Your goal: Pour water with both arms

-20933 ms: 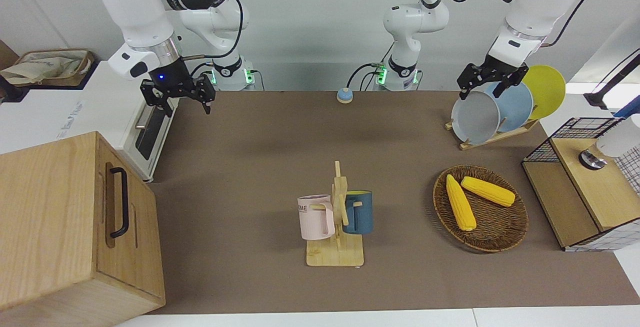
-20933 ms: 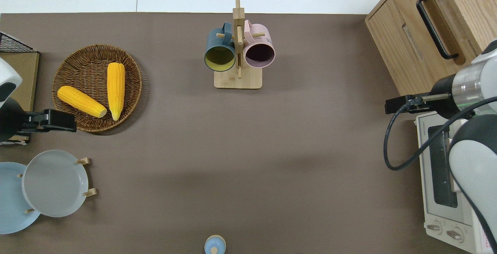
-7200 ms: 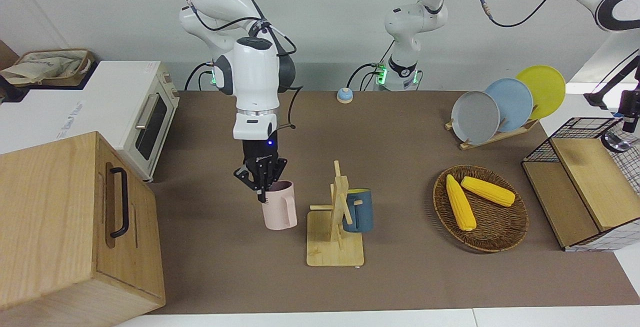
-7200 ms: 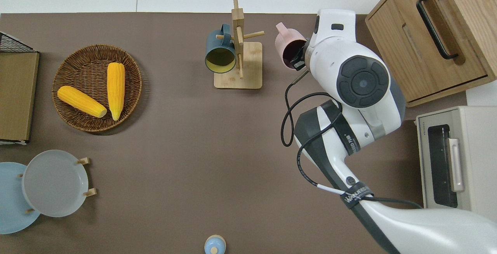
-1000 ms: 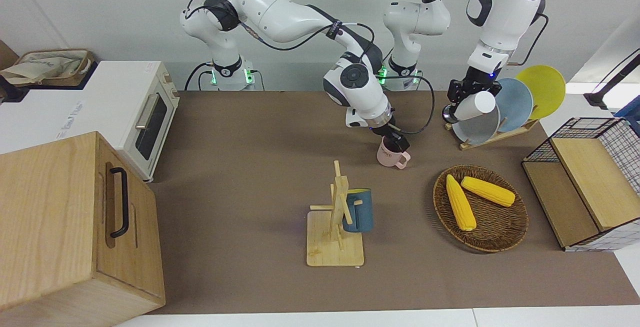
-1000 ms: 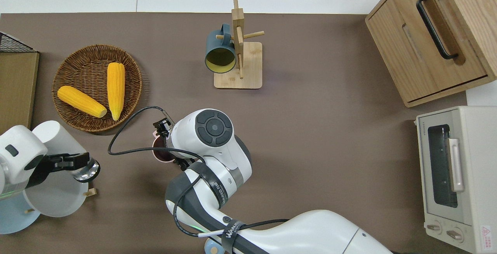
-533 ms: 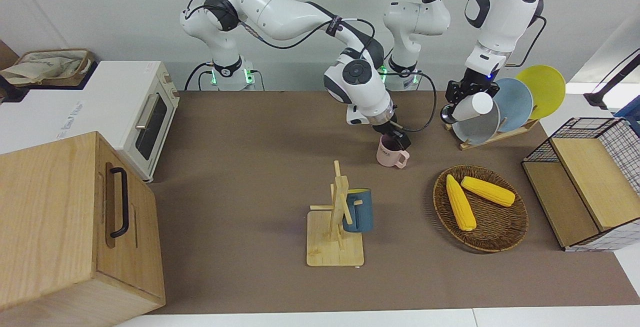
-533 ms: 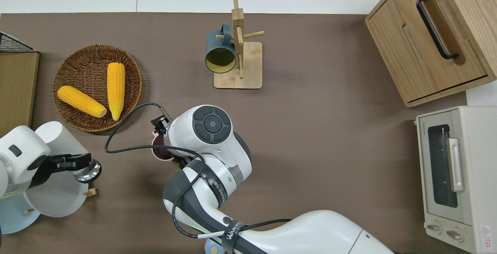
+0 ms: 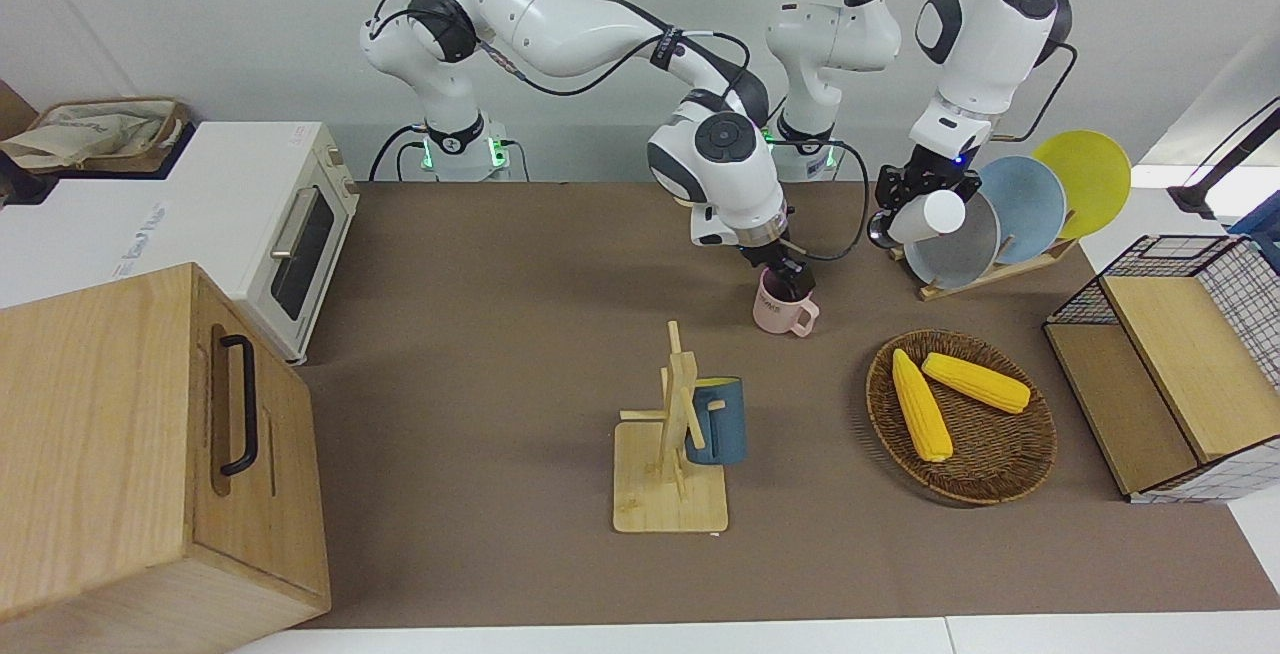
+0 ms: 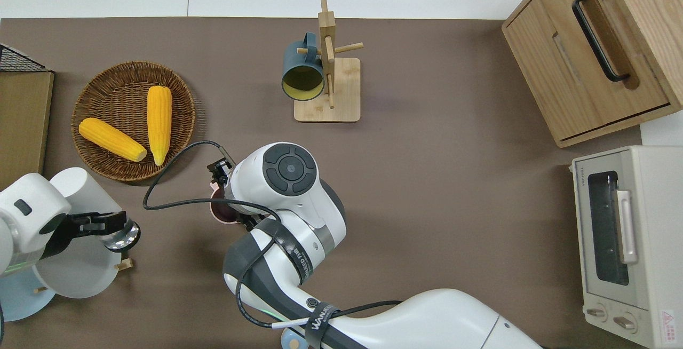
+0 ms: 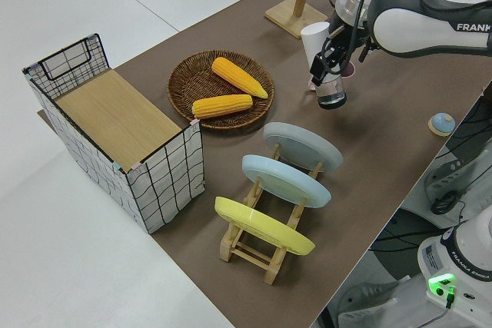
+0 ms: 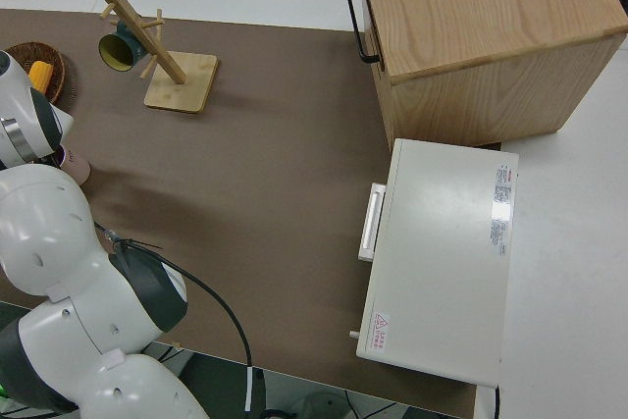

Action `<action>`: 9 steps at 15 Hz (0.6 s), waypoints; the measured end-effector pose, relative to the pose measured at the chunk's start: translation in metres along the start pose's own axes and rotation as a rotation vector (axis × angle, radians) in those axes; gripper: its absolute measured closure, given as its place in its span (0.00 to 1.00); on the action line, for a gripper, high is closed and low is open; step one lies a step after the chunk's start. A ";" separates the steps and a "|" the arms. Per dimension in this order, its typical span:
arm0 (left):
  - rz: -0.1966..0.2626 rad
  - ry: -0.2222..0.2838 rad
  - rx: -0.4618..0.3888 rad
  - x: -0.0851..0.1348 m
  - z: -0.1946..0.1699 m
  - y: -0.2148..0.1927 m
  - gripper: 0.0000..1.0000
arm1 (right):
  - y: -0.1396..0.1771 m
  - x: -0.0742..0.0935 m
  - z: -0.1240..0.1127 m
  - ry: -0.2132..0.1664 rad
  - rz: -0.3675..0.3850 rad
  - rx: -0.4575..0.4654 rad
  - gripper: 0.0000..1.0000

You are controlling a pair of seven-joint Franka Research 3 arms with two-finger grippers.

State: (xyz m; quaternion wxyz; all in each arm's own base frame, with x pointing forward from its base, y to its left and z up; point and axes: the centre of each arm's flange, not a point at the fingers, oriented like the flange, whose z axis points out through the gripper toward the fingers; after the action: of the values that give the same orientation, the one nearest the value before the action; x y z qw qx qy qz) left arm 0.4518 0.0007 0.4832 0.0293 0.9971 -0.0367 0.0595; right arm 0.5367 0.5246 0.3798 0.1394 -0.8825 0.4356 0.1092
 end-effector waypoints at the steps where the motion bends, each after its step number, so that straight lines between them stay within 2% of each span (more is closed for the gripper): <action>1: 0.007 -0.003 -0.001 0.000 0.001 0.003 0.36 | 0.001 0.002 -0.004 0.028 -0.046 -0.018 0.01; 2: 0.014 -0.008 -0.002 -0.001 0.004 0.006 0.36 | 0.002 0.003 -0.012 0.050 -0.111 -0.038 0.01; 5: 0.037 -0.016 -0.005 -0.004 0.007 0.017 0.36 | 0.007 0.015 -0.047 0.081 -0.271 -0.081 0.01; 9: 0.073 -0.019 -0.006 -0.013 0.010 0.034 0.36 | 0.017 0.052 -0.110 0.132 -0.489 -0.139 0.01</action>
State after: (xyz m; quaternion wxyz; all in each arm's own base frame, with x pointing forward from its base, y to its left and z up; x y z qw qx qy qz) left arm 0.4372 -0.0326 0.4732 0.0299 0.9955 -0.0734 0.0510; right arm 0.5619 0.4385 0.4637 0.0720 -0.9742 0.2090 0.0442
